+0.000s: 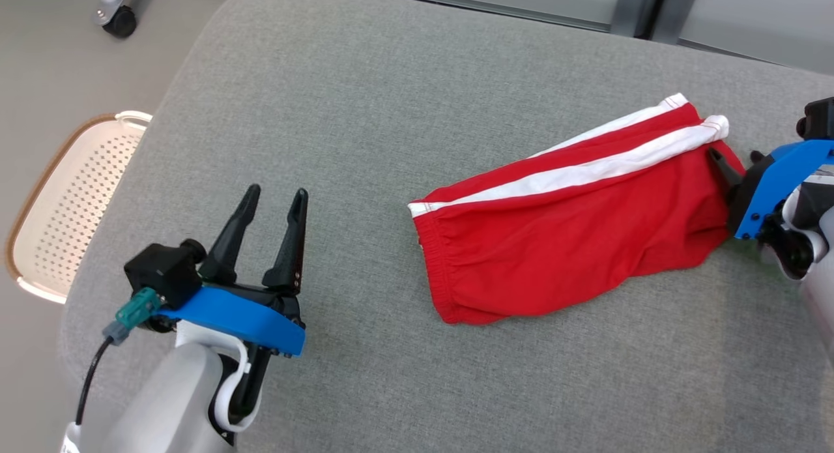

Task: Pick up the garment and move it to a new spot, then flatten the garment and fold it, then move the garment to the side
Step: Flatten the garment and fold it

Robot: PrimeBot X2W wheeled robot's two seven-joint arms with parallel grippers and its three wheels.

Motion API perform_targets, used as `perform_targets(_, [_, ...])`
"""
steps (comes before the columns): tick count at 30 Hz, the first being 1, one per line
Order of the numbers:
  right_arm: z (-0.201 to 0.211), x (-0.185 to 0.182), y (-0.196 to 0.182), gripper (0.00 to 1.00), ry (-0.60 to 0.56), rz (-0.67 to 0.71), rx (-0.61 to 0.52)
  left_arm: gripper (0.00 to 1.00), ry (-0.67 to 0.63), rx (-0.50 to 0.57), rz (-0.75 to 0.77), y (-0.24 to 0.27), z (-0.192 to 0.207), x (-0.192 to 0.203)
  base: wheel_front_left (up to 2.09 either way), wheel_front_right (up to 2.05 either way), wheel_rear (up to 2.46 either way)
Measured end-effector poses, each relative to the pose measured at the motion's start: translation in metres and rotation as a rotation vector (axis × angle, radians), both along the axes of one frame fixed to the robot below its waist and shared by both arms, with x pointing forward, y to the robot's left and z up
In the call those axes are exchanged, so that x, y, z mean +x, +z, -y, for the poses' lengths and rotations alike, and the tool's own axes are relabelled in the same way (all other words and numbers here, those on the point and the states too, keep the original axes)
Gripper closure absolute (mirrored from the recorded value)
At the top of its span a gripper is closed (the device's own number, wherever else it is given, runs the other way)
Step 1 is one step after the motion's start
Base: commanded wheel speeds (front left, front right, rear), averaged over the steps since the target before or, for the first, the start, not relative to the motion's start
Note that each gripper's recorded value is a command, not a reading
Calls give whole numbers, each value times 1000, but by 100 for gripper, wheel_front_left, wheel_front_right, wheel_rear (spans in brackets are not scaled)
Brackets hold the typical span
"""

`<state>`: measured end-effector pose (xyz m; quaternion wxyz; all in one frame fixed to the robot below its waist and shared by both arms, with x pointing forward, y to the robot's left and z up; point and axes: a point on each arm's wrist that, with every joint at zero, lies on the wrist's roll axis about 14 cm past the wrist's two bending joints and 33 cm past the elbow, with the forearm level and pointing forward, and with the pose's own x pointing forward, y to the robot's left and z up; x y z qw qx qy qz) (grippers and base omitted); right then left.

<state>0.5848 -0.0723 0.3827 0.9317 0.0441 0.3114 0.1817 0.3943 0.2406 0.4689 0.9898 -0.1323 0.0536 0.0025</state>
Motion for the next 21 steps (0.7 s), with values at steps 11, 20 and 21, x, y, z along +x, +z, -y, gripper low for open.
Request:
perform_targets(11, [-20,-12,-18,0,107,-218,-113,0,70,-35,-17,-13,-5,-12,0,0,0])
perform_targets(20, [-29,-5,-16,100,110,-243,-88,0,74,-43,-36,-20,-1,-14,0,0,0])
perform_targets(21, [-30,-5,-13,100,108,-236,-85,0,73,-43,-36,-20,0,-15,0,0,0])
